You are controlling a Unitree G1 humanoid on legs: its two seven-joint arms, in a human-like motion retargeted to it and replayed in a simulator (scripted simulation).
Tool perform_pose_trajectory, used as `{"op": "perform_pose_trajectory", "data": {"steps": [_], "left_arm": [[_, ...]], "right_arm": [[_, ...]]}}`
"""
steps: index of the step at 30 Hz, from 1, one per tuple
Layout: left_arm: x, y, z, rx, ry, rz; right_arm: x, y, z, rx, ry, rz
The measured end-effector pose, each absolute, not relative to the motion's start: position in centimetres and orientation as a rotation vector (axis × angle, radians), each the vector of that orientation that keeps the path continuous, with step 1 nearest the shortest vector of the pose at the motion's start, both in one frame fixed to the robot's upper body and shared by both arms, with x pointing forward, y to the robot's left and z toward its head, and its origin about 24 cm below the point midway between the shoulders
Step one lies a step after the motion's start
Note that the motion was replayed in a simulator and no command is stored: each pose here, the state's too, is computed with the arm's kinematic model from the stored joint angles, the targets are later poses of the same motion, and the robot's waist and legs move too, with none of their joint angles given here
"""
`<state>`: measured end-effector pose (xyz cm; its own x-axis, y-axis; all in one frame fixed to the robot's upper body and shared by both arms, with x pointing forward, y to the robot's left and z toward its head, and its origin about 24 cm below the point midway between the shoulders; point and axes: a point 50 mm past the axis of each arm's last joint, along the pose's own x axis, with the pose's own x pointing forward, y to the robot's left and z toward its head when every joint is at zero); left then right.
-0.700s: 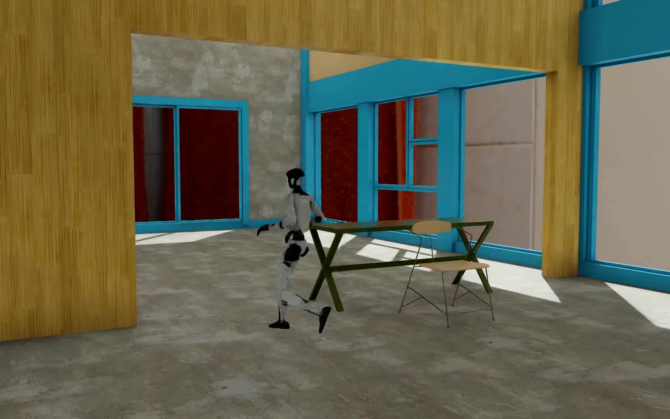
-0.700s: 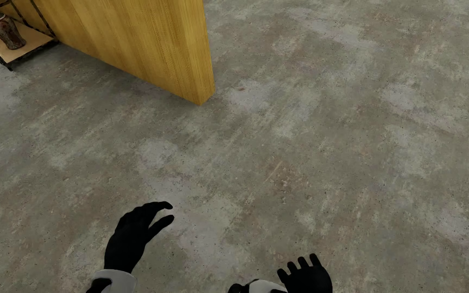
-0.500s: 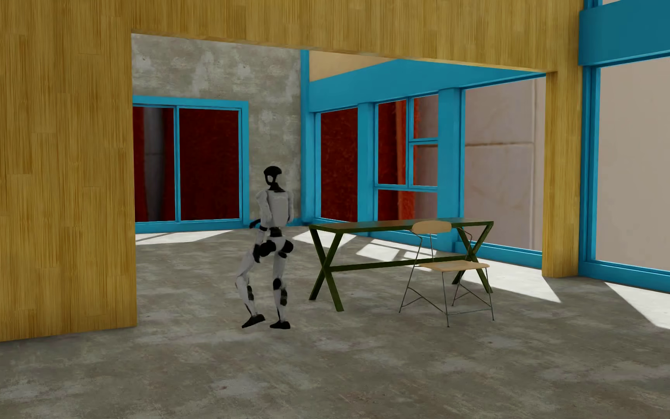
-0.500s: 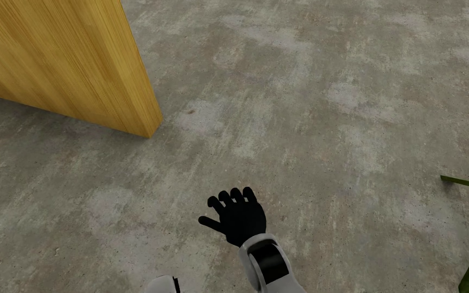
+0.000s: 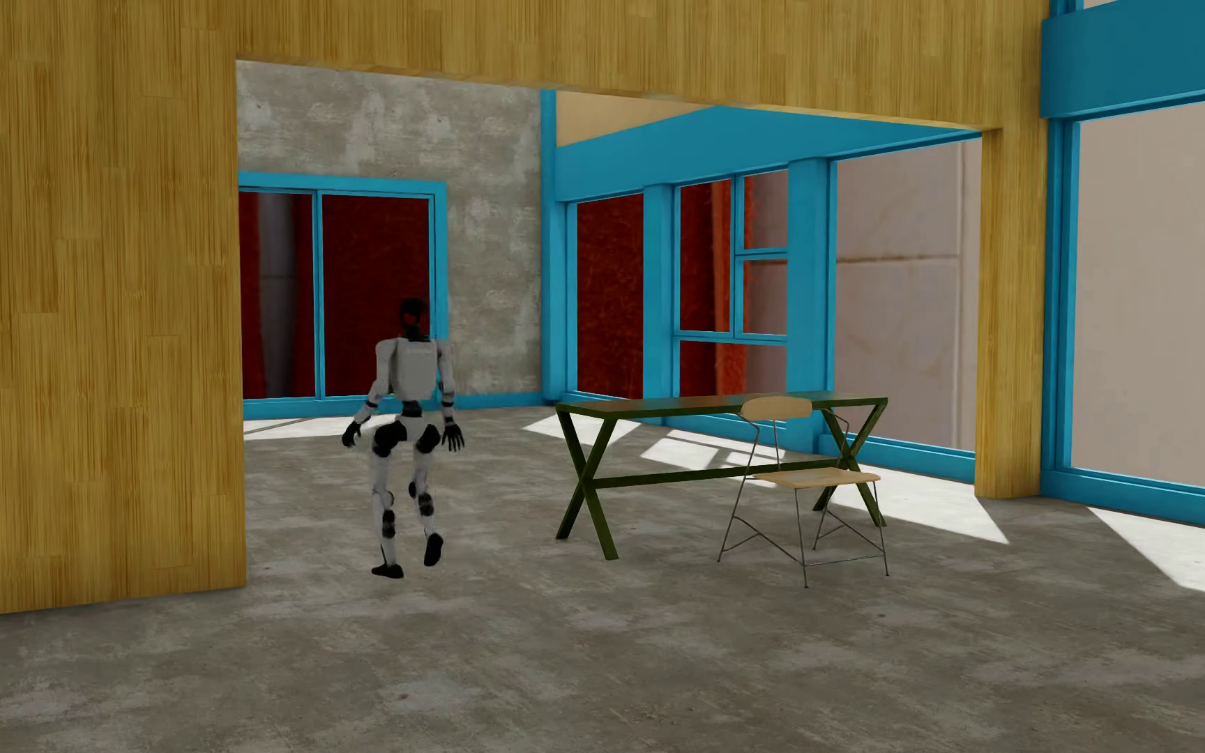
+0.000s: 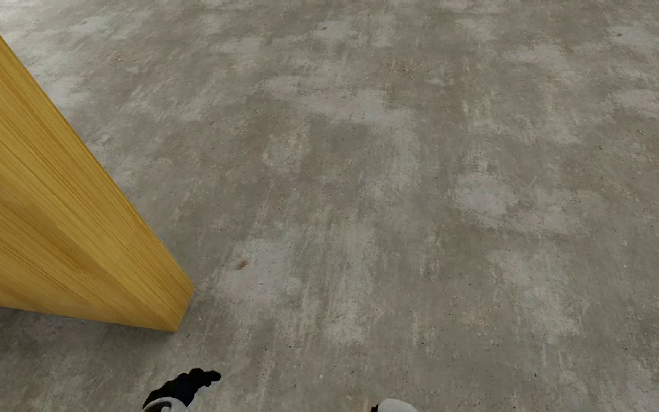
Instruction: Circle the dark green desk
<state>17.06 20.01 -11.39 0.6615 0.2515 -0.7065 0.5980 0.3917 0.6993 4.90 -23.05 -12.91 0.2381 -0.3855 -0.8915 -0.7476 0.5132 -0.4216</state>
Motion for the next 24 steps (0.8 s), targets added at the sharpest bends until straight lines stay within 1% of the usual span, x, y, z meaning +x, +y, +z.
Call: {"op": "perform_pose_trajectory", "data": {"steps": [1,2,3,5,6,7,8,9,10,11,12,13,14,15,16,17,18,19,20,21,22,23,24], "left_arm": [[20.8,18.5,-8.8,1.197,0.645,-0.266],[23.9,17.1,-5.7,1.193,0.426,-0.256],[26.1,15.9,-2.4,1.191,0.231,-0.244],[28.5,14.4,3.4,1.141,-0.062,-0.172],[28.7,14.2,5.2,1.083,-0.142,-0.121],[28.6,14.6,6.2,1.037,-0.177,-0.057],[28.0,15.3,5.9,0.988,-0.155,-0.012],[27.2,15.8,4.6,0.962,-0.095,-0.006],[26.4,16.2,2.5,0.991,0.020,-0.047],[25.2,16.7,-0.4,1.054,0.184,-0.122],[23.4,17.5,-3.7,1.137,0.380,-0.220],[20.9,18.5,-6.9,1.189,0.586,-0.302],[17.5,19.8,-10.0,1.187,0.817,-0.352],[13.1,21.2,-12.8,1.122,1.063,-0.362],[8.0,22.2,-14.7,1.032,1.291,-0.353],[3.2,22.6,-15.7,0.947,1.484,-0.363],[-0.7,22.1,-16.1,0.880,1.604,-0.424],[-3.5,21.1,-16.2,0.834,1.652,-0.501],[-5.6,19.7,-16.1,0.796,1.661,-0.576],[-7.1,18.6,-15.9,0.756,1.656,-0.597],[-8.1,18.0,-15.7,0.701,1.657,-0.566],[-8.6,17.7,-15.6,0.663,1.663,-0.548],[-8.5,17.9,-15.5,0.665,1.662,-0.536]], "right_arm": [[2.8,-23.7,-13.2,-0.940,1.404,0.339],[1.0,-24.4,-13.2,-0.882,1.409,0.359],[-0.7,-25.1,-13.0,-0.906,1.420,0.397],[-3.5,-25.9,-12.7,-1.040,1.483,0.485],[-4.6,-26.1,-12.6,-1.110,1.527,0.506],[-5.2,-26.0,-12.7,-1.161,1.567,0.517],[-5.3,-25.9,-12.8,-1.186,1.596,0.515],[-5.1,-25.2,-13.2,-1.151,1.605,0.484],[-5.0,-24.2,-13.6,-1.060,1.612,0.438],[-4.6,-23.2,-14.1,-0.974,1.616,0.398],[-3.2,-22.5,-14.6,-0.931,1.595,0.355],[-1.0,-22.0,-15.0,-0.986,1.546,0.312],[2.3,-21.4,-15.1,-1.100,1.439,0.269],[6.1,-20.4,-14.8,-1.180,1.296,0.218],[10.1,-18.8,-14.2,-1.178,1.129,0.166],[14.2,-16.8,-12.9,-1.140,0.932,0.156],[18.3,-14.4,-10.7,-1.122,0.676,0.216],[21.7,-12.2,-7.7,-1.175,0.389,0.304],[24.2,-10.4,-4.2,-1.278,0.105,0.355],[25.5,-9.0,-0.8,-1.328,-0.128,0.336],[26.0,-8.4,1.9,-1.312,-0.270,0.289],[25.9,-8.3,4.0,-1.246,-0.357,0.238],[25.6,-8.7,5.2,-1.176,-0.390,0.187]]}}
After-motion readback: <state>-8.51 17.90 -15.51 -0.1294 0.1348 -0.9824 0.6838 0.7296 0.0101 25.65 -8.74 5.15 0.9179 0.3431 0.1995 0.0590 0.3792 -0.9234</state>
